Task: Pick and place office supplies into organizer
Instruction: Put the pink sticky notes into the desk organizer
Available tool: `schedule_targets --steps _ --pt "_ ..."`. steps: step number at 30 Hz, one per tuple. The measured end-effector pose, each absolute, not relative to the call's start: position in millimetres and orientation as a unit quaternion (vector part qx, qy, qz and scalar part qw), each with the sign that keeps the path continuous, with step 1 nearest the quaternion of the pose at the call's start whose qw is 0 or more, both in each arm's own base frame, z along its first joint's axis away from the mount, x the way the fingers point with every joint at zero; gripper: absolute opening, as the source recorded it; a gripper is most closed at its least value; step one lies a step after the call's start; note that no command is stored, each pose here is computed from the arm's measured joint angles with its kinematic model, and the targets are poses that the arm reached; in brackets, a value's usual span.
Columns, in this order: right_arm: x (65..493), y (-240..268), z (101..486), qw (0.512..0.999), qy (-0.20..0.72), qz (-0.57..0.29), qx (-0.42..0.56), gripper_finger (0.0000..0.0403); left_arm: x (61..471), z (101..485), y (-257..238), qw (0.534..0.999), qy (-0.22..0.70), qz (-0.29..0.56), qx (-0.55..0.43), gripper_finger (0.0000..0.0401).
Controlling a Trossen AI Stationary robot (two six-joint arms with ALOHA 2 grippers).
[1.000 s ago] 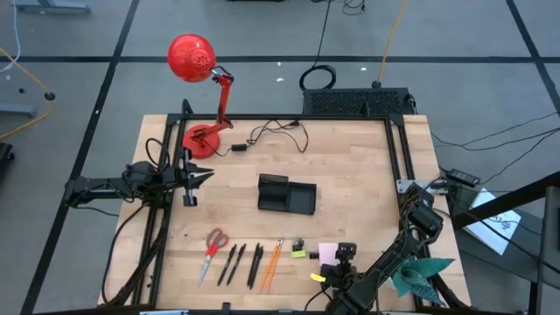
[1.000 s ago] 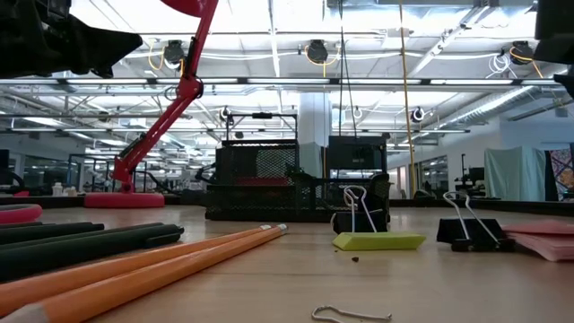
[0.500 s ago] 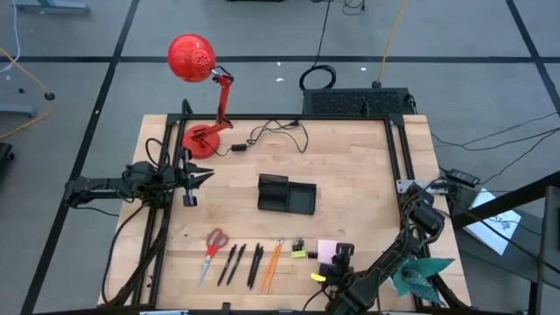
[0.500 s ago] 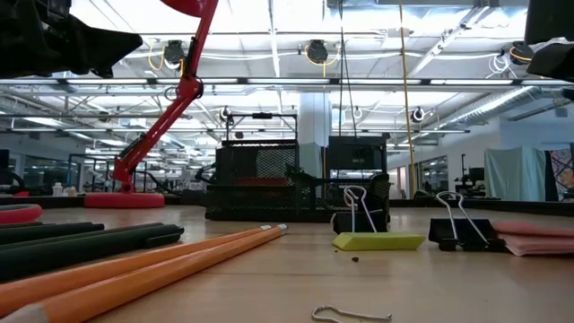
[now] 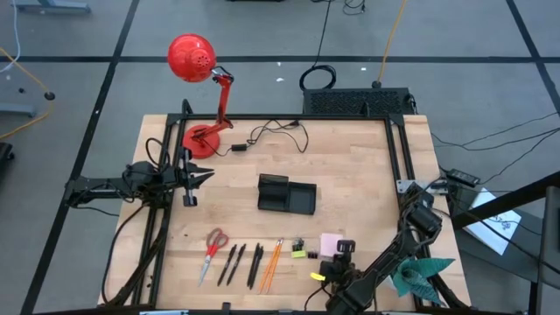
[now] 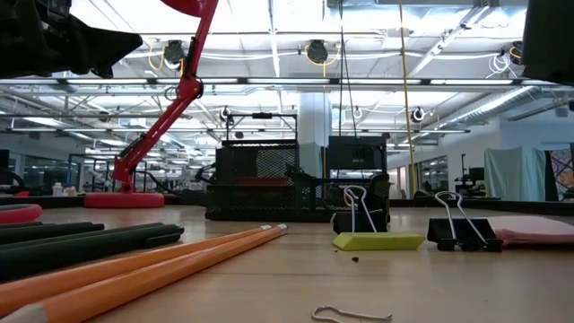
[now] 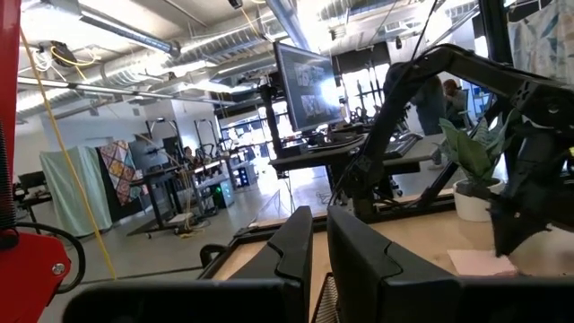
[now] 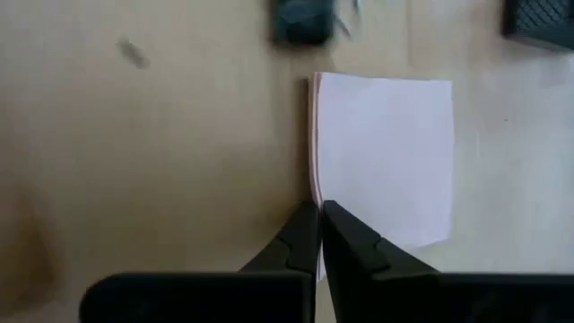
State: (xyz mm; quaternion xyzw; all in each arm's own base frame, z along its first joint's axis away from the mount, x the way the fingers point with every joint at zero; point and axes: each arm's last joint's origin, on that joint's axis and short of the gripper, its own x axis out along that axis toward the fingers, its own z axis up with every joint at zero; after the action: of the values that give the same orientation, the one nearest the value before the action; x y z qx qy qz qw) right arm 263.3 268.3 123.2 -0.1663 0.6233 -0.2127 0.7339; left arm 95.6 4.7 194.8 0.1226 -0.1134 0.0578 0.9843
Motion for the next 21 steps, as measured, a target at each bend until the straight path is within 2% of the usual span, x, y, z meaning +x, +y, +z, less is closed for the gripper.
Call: schedule_targets --steps 5,13,21 --pt "271 268 145 0.734 0.615 -0.223 -0.185 0.0002 96 195 5 0.984 -0.114 0.058 0.123 0.0047" --pt "281 265 160 0.742 0.594 -0.228 -0.212 0.0001 96 194 5 0.985 -0.107 0.057 0.122 0.0047" --pt "279 262 172 0.727 0.596 -0.245 -0.238 0.0001 96 193 5 0.985 -0.107 0.057 0.122 0.0047"
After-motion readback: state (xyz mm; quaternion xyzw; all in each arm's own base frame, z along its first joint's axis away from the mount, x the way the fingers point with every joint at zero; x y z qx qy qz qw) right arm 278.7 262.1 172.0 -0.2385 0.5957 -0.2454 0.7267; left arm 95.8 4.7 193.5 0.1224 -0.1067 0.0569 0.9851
